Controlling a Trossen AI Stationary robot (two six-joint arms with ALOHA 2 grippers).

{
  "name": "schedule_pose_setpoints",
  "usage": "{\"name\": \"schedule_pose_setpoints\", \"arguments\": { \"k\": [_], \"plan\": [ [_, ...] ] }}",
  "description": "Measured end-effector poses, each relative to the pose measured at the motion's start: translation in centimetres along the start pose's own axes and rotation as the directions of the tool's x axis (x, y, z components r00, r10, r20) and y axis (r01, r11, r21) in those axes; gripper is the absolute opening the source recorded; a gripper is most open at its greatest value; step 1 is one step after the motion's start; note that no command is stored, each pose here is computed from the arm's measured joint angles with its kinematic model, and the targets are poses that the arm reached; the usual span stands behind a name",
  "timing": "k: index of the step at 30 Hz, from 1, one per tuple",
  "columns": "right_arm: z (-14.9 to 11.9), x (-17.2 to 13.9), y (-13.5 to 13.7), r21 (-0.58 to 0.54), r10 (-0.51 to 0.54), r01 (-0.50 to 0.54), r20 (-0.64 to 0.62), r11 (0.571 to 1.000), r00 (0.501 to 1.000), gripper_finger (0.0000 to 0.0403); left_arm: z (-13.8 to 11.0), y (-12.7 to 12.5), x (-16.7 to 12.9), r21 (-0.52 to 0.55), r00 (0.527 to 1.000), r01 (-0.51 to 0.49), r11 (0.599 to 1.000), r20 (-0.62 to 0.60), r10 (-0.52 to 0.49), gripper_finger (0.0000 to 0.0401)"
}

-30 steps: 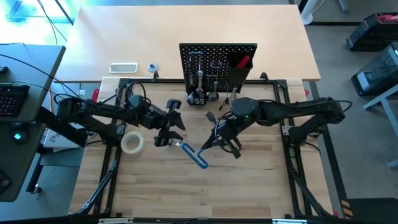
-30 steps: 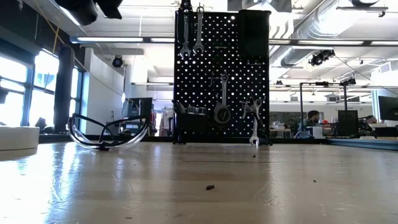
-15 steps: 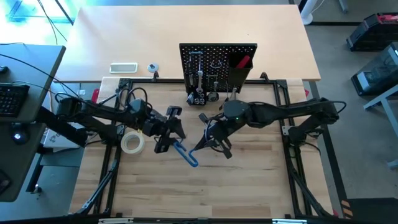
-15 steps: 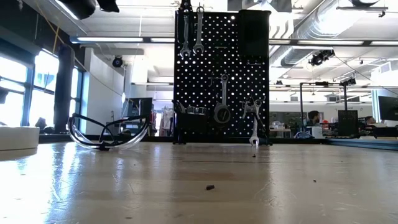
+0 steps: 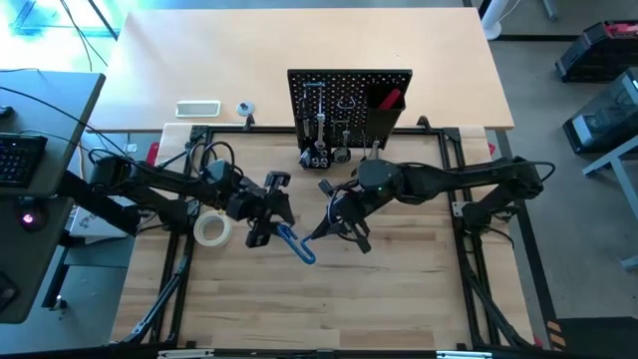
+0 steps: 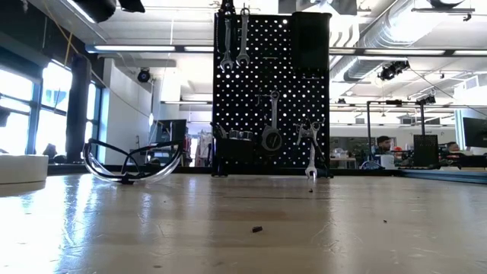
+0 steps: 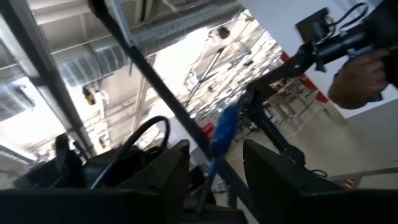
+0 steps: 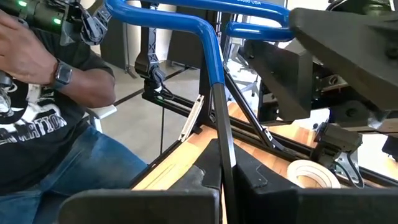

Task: Hang tools onto peg board
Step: Put the pick tool into the black bin on the peg board

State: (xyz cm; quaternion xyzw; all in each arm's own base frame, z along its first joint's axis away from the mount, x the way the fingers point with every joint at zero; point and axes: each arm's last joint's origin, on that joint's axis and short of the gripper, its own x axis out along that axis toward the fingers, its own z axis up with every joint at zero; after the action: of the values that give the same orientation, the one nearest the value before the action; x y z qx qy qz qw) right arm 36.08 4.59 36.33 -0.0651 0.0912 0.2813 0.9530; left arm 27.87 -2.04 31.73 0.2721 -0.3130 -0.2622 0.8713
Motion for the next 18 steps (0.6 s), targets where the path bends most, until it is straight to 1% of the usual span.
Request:
{"name": "schedule_pose_setpoints", "arguments": {
  "k": [4, 10, 18],
  "plan": [
    [-0.03, -0.01, 0.01, 0.014, 0.000, 0.000, -0.004, 1.000, 1.000, 0.0000, -0.07, 0.03, -0.03, -0.001, 1.000, -0.006, 1.000, -0.008, 0.006, 0.0141],
    [-0.41, -0.05, -0.05, 0.038, -0.042, 0.044, -0.049, 0.998, 0.998, 0.0000, 0.15, -0.33, 0.14, 0.011, 0.998, 0.053, 0.999, 0.026, -0.053, 0.0141],
    [-0.44, -0.04, -0.05, 0.051, -0.045, 0.048, -0.053, 0.998, 0.998, 0.0000, 0.09, -0.48, 0.22, 0.018, 0.998, 0.061, 0.998, 0.020, -0.061, 0.0140]
  ]
}}
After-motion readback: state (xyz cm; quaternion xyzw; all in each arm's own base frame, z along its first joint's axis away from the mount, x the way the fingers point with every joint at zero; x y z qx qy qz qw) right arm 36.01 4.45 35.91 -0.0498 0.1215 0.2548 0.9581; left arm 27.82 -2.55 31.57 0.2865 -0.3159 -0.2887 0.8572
